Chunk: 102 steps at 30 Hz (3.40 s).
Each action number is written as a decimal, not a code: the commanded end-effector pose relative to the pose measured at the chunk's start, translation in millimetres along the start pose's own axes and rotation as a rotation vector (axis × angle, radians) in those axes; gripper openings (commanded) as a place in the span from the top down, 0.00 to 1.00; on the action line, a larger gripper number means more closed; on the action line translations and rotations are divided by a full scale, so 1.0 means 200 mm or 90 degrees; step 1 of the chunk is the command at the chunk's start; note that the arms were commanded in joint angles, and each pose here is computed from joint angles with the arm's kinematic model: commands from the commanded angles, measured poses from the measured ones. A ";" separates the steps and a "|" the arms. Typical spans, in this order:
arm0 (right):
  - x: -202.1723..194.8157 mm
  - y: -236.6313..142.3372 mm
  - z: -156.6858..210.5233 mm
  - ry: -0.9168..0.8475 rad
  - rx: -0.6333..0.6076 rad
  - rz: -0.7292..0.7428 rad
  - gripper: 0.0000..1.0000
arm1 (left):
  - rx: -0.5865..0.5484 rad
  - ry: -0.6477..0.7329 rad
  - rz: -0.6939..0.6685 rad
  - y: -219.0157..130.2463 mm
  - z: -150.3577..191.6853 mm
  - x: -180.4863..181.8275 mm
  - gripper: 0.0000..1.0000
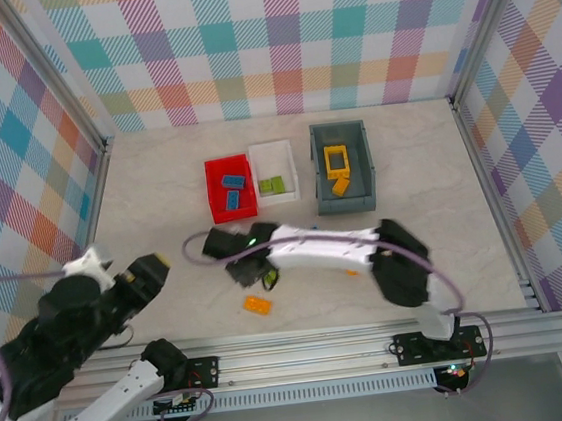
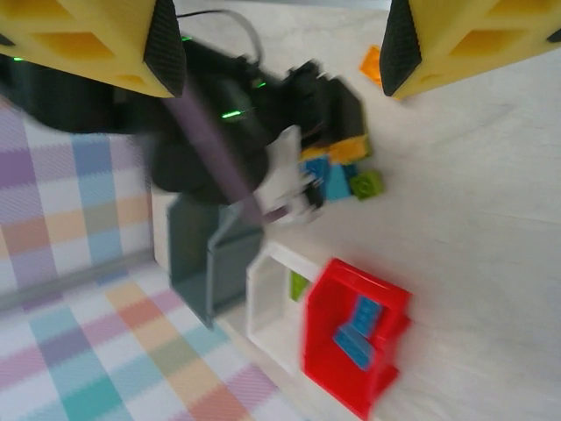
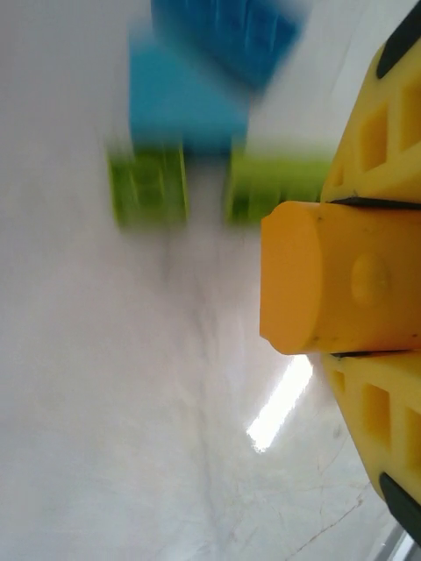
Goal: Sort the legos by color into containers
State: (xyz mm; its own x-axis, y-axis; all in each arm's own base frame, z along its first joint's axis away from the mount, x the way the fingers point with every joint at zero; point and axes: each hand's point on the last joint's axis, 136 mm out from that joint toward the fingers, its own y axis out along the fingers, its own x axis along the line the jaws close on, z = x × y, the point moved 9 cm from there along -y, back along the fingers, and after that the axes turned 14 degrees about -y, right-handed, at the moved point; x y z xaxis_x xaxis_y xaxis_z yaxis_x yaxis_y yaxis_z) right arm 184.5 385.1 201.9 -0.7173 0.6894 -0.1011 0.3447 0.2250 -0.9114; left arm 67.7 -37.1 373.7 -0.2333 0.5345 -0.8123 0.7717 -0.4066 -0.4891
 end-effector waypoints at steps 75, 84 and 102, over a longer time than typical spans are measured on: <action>-0.43 -0.61 0.67 0.211 -0.180 -0.085 0.44 | 0.149 0.220 -0.365 1.56 0.31 0.03 0.37; -0.42 -0.61 0.64 0.208 -0.187 -0.082 0.44 | 0.192 0.227 -0.357 1.79 0.30 0.09 0.30; -0.45 -0.77 0.78 0.156 -0.321 -0.172 0.34 | 0.264 0.313 -0.386 1.86 0.61 0.00 0.46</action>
State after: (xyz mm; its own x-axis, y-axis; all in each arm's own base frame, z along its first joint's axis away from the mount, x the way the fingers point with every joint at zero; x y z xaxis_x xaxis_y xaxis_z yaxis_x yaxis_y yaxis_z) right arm 105.4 181.7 281.1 -0.6345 0.7346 0.2406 0.4681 0.6128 -0.6366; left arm 292.8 -278.6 161.3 -0.1747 0.9542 -0.2430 0.3449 -0.1718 -0.9228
